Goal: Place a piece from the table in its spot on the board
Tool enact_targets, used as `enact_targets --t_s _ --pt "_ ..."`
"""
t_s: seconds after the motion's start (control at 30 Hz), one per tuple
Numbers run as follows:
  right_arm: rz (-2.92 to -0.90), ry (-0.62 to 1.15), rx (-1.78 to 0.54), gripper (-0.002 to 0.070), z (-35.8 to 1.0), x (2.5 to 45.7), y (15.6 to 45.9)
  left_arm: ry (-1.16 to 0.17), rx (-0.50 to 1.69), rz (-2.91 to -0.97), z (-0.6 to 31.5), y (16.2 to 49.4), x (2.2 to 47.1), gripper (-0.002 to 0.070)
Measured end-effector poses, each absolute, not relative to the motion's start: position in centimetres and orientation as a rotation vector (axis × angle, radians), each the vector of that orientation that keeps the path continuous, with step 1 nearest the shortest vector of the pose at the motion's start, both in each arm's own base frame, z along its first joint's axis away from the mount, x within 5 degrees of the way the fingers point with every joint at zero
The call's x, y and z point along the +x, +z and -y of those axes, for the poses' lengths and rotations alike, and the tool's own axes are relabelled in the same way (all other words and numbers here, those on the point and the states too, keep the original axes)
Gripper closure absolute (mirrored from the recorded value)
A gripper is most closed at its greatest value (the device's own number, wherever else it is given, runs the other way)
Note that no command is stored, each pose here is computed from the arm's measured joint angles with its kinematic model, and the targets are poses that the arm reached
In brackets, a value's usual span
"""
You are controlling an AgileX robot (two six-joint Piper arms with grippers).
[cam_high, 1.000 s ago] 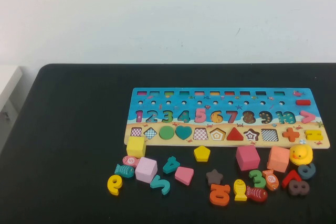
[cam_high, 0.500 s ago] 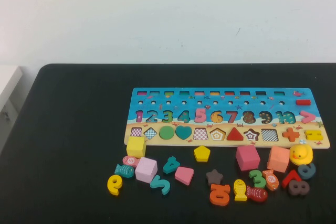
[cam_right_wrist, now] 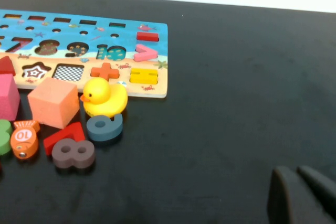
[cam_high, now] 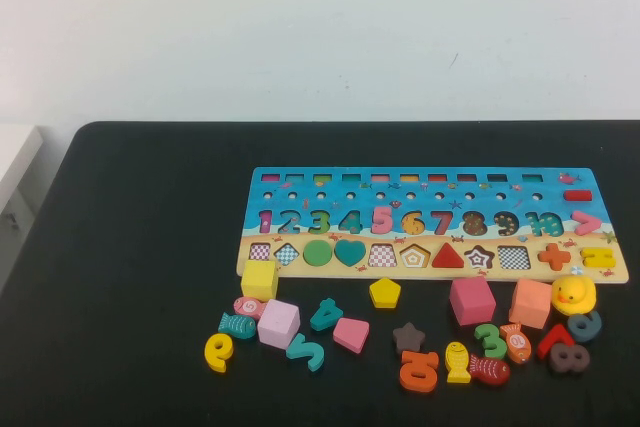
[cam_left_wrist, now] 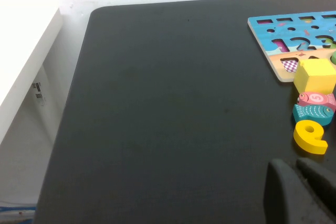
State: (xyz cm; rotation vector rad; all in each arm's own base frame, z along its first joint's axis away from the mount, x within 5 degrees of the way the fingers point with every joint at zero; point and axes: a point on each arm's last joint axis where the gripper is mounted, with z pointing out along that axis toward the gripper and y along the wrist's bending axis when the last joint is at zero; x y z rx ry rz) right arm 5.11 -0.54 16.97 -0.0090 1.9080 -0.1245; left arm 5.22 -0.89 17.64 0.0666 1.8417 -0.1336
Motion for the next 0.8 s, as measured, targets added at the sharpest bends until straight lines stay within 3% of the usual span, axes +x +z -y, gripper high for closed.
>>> enact_targets --t_s 0.8 --pt "-1.908 -0.117 -0.005 0.0658 0.51 5.11 16.96 -0.134 0.067 -1.842 0.89 17.64 5.22 0.0676"
